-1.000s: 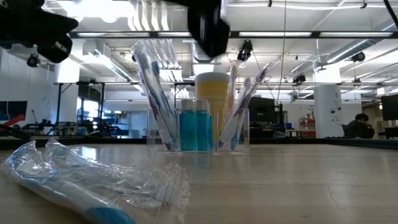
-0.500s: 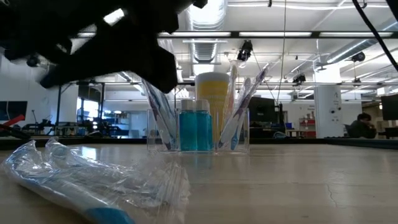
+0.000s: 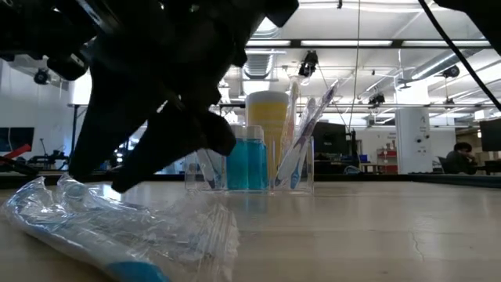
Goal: Pick & Place toothbrushing station
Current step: Put the blue toothbrush into the transparent organizer
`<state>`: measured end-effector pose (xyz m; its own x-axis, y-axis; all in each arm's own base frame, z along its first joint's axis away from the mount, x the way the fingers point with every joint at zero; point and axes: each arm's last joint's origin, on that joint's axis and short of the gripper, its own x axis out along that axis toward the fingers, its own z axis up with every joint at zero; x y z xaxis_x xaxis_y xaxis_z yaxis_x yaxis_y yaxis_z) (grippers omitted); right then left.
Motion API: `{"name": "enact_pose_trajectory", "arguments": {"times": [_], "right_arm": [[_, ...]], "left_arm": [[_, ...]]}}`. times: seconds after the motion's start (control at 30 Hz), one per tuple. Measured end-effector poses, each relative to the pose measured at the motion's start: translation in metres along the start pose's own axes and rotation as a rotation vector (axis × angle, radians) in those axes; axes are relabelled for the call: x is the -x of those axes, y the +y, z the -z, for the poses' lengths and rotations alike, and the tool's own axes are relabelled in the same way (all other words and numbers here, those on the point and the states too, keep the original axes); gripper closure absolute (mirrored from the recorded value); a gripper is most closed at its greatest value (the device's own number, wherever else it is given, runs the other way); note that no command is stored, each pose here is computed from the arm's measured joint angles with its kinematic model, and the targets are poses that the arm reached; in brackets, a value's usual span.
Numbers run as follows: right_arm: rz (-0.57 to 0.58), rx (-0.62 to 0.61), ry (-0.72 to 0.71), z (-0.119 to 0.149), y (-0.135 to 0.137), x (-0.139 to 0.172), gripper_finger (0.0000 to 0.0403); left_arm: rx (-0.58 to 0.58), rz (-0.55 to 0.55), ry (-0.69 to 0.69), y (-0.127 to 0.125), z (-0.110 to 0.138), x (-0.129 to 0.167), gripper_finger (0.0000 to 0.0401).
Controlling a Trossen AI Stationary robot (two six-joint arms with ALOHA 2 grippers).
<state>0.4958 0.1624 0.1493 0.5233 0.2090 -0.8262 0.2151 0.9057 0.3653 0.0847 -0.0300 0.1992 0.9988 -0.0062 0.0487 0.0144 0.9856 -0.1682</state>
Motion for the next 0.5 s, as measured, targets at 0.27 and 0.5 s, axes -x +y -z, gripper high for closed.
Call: {"name": "enact_pose_trajectory", "arguments": {"times": [0.27,0.5], "right_arm": [[-0.029,0.0,0.035,0.005,-0.005,-0.015,0.0229],[-0.008,0.0,0.032,0.006,-0.009,-0.018,0.0246]], "left_arm": [[0.01,-0.001,0.006,0.0,0.002,0.0,0.0376],[0.01,-0.001,0.006,0.0,0.003,-0.001,0.0376]]}}
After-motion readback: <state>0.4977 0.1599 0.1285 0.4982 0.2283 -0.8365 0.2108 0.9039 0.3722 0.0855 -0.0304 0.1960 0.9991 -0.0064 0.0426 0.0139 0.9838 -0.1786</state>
